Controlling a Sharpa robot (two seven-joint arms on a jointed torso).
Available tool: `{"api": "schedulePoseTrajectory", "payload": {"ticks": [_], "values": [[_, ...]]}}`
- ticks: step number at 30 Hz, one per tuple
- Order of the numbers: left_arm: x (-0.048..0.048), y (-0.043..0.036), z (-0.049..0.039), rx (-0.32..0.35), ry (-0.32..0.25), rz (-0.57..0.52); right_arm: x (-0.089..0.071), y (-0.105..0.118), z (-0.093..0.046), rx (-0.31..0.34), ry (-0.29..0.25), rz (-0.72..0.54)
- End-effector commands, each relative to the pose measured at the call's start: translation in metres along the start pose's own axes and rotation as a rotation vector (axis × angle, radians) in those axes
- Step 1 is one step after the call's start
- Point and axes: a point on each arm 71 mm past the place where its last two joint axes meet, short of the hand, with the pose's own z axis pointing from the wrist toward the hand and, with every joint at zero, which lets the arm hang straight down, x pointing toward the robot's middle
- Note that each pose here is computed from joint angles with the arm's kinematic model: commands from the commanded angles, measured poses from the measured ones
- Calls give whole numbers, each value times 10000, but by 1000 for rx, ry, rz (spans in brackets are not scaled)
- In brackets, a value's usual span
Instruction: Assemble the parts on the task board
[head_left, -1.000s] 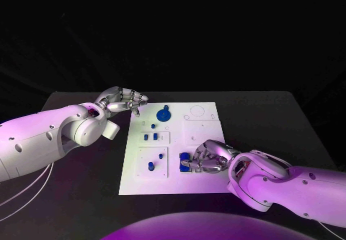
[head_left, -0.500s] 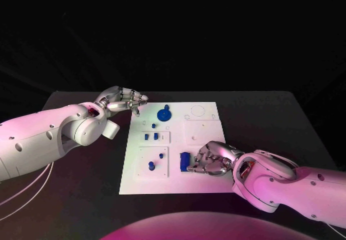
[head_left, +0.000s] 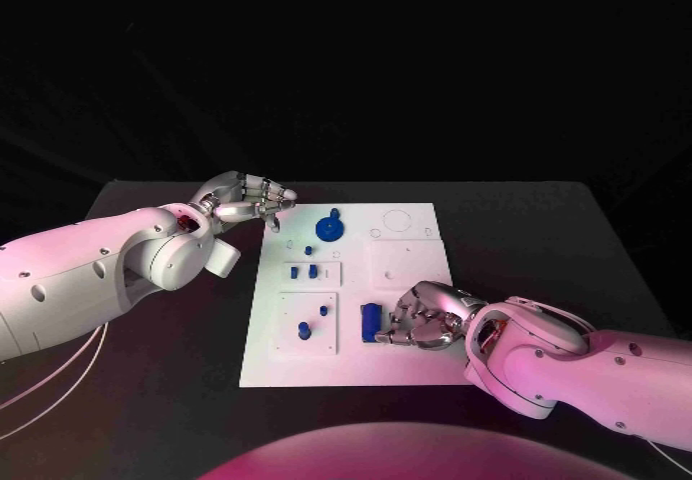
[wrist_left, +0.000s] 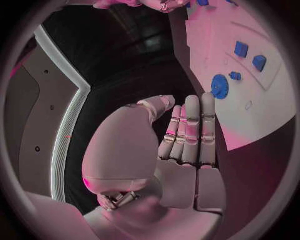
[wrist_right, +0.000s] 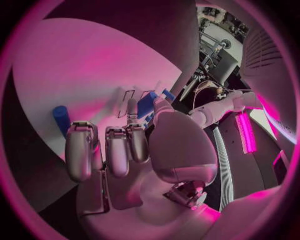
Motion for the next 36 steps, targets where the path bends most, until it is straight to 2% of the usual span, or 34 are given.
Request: {"api": "schedulePoseTrajectory", "payload": {"ticks": [1,10,19,36], "values": [[13,-12,-1,8,12,0,-5,-25,8,15,-2,-3],[-7,-6,-14,4,9,1,-4,-18,9,14,-1,5],[-26,-1,-26,2,4,3,33,19,4,-4,42,18],[-38,1,-35,2,2,5,3,-18,15,0,22,11]]}}
